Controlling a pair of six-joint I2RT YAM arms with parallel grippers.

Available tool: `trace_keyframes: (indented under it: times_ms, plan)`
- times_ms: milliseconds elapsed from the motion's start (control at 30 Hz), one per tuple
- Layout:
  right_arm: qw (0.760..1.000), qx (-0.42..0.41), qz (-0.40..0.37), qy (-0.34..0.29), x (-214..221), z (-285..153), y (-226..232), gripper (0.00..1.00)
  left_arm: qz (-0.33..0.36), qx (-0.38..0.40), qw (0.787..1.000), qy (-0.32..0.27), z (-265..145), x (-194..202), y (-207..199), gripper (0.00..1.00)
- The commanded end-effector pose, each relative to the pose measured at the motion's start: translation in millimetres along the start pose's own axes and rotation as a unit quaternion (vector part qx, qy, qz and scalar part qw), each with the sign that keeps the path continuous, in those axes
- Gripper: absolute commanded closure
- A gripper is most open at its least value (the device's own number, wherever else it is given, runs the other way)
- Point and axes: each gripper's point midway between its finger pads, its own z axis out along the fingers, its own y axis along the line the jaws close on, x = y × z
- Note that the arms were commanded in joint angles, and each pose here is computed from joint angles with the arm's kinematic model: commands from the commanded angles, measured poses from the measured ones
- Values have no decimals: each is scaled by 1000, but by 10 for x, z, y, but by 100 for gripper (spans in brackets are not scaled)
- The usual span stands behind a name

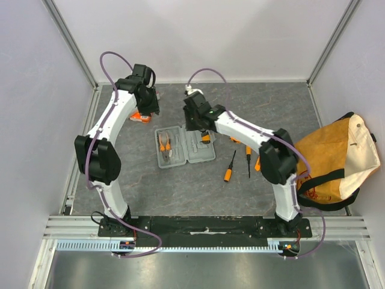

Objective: Pack the tool kit

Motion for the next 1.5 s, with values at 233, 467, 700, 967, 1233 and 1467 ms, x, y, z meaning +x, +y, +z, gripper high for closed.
trace_keyframes:
  times_ms: [233, 467, 700, 967, 1233, 1467]
  plan:
    - [980, 171, 99, 25, 432, -807, -1538, 49, 43, 64, 989, -126, -541, -392, -129, 10]
    - [972, 183, 124, 83, 987, -914, -1719, 41, 65, 158, 980, -101, -489, -285, -437, 21]
    - [970, 130, 117, 171, 1450, -1020, -1574, 41, 68, 173, 978, -92, -485, -222, -470, 23]
    - [956, 104, 131, 243, 1841, -888, -1502, 46, 71, 173, 979, -80, -445, -112, -447, 25]
    - [947, 112, 149, 262, 2003, -824, -1510, 62, 75, 164, 981, -68, -421, 6, -384, 26]
    - [952, 145, 148, 226, 1775, -829, -1528, 90, 74, 154, 983, -69, -466, 38, -327, 27]
